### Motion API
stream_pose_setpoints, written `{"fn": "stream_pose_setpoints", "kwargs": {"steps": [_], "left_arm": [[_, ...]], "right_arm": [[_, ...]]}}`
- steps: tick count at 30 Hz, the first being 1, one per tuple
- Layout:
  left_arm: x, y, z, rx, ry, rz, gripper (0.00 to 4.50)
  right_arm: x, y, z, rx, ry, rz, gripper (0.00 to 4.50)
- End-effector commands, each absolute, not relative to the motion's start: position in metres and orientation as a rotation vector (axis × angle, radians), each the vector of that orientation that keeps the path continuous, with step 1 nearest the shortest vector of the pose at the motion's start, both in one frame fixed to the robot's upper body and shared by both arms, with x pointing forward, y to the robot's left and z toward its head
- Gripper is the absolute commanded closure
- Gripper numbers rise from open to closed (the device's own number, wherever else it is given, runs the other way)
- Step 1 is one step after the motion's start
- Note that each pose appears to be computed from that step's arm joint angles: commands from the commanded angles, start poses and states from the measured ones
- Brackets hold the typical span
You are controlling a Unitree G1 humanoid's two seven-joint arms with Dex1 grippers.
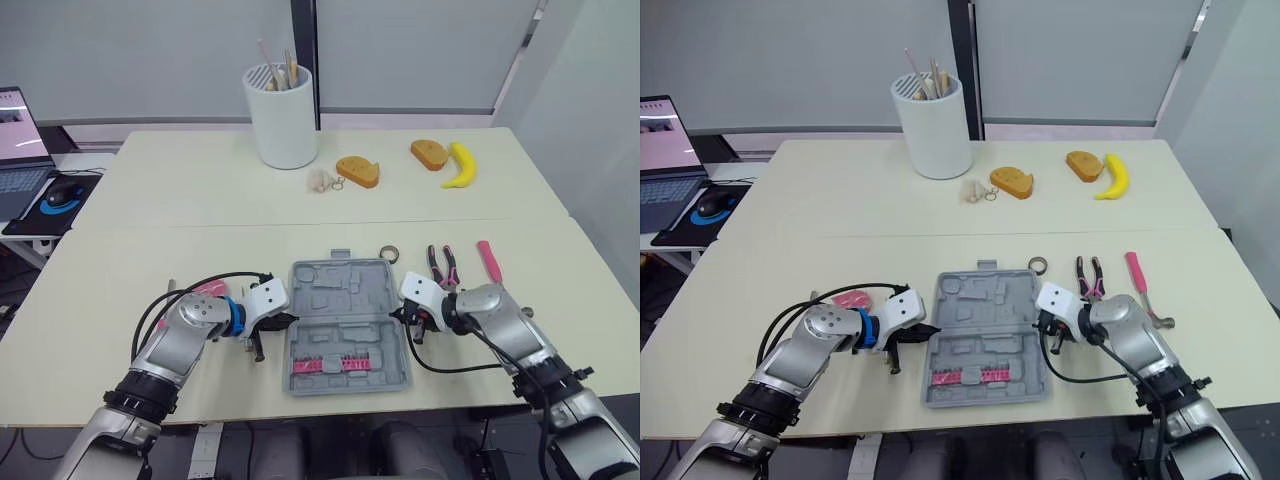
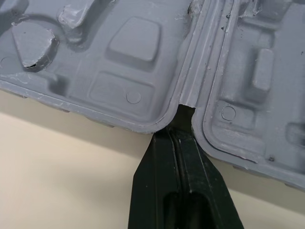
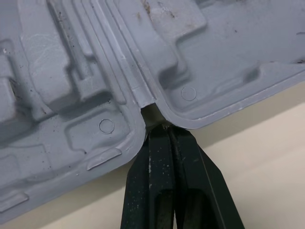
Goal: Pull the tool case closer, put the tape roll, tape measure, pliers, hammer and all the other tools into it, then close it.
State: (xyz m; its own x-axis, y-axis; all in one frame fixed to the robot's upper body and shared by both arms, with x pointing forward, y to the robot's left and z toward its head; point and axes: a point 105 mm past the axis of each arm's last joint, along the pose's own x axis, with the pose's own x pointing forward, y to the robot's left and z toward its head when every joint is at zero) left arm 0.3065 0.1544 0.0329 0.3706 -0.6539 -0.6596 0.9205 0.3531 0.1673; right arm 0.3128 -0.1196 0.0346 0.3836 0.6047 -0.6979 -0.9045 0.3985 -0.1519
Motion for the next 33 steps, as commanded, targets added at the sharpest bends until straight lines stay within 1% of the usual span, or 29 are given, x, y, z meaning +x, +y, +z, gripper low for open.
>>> {"fn": "stream_pose_setpoints", "kwargs": {"steps": [1,8,15,18,29,33], "left_arm": [[0.298,0.133,0.038,0.587,0.502,-1.184,4.5],[0.284,0.134,0.034,0.587,0.541,-1.249,4.5],[0.265,0.139,0.03,0.567,0.596,-1.29,4.5],[0.262,0.142,0.03,0.567,0.606,-1.283,4.5],[0.256,0.148,0.025,0.562,0.644,-1.279,4.5],[0.253,0.148,0.022,0.562,0.65,-1.278,4.5]], "right_arm": [[0.301,-0.114,0.049,-0.543,0.554,1.015,4.48],[0.275,-0.119,0.045,-0.501,0.606,0.988,4.48],[0.254,-0.117,0.04,-0.489,0.647,1.019,4.48],[0.251,-0.115,0.038,-0.487,0.652,1.025,4.48],[0.256,-0.113,0.036,-0.498,0.654,1.03,4.48],[0.251,-0.114,0.032,-0.492,0.672,1.041,4.48]]}}
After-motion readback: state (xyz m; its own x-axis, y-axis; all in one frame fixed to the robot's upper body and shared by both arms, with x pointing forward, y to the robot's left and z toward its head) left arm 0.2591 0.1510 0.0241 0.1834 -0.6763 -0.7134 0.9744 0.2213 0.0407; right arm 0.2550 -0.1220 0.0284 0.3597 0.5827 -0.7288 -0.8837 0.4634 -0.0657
